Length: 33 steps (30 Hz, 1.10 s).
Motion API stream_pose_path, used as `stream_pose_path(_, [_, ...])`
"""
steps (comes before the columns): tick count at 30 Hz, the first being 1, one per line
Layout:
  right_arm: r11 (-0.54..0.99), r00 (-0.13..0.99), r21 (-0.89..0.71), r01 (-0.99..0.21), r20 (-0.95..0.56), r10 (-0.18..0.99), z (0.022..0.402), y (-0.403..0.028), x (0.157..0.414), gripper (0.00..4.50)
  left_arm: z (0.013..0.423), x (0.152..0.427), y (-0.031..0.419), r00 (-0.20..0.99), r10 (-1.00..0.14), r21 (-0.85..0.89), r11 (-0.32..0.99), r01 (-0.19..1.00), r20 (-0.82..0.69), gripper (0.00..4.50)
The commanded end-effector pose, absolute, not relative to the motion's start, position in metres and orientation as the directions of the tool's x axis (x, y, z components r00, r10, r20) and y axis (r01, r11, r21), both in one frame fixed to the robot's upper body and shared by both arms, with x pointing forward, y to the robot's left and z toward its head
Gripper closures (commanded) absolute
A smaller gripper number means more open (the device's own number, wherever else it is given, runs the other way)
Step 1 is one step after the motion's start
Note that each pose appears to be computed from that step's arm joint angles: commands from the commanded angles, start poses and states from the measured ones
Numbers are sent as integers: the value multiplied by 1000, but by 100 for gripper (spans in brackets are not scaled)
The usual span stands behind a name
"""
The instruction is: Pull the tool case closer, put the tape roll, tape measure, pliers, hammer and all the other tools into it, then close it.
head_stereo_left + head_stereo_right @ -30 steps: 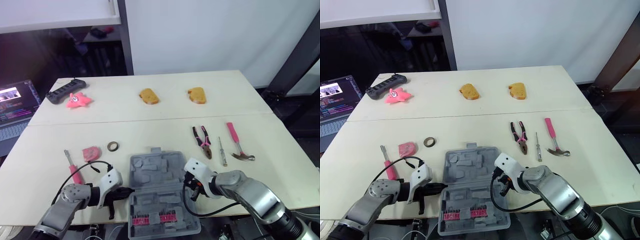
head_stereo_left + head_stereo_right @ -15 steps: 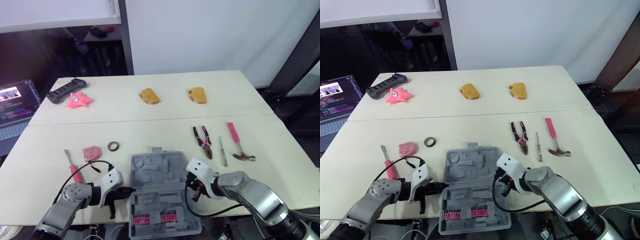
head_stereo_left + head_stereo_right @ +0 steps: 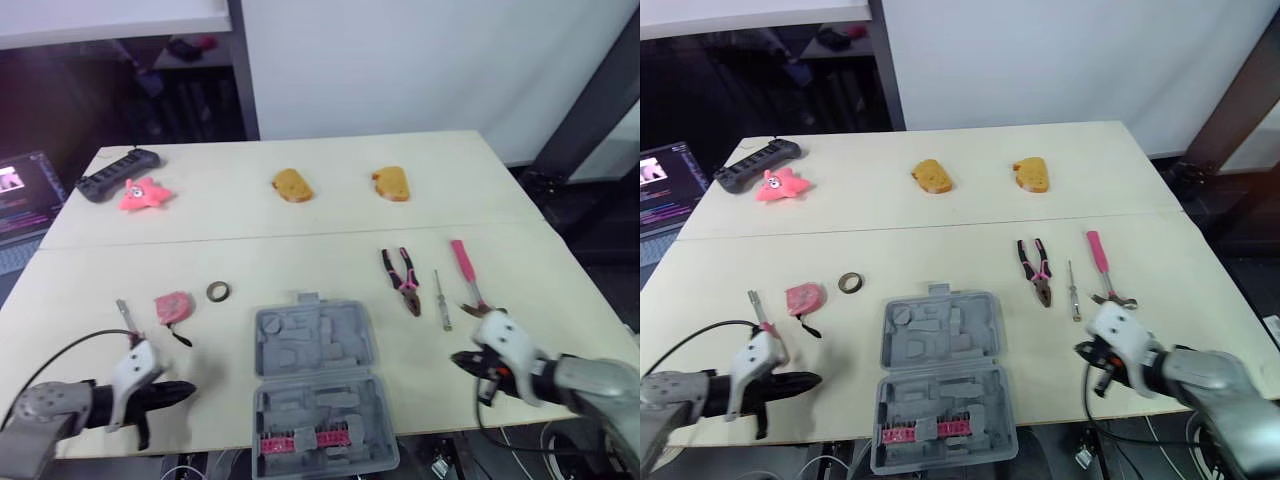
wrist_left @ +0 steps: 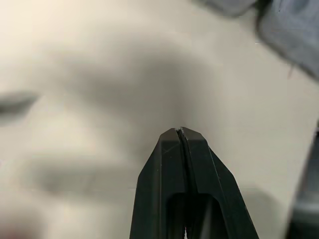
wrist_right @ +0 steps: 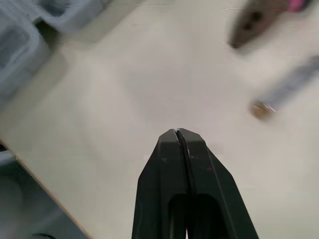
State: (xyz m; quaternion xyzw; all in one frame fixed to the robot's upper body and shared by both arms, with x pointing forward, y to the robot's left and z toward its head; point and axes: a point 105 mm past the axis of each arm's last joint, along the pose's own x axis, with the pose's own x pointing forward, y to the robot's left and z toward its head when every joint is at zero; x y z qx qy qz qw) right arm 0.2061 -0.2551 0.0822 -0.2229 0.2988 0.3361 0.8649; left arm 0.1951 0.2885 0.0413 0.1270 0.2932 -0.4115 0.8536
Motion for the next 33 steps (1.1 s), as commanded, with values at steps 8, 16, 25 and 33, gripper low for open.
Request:
stream_pose_path(8, [707,677,-246,-663,-600,426,129,-290,185,109,92,184,415,721,-311,167,845,508,-619,61])
stream_pose_path(16, [738,680,-277,-615,-660,319,125,-323,165,4,83,176,446,752,-209,193,892,408,-625,0])
stream_pose_path(25, [738,693,-278,-615,-638,336,123,-316,170,4,75,189,430,746,-259,179,875,451,-613,0])
stream_pose_path(33, [714,723,-209,-669,-408,558,141,-236,204,4,70,226,362,739,-428,92,832,547,-520,0])
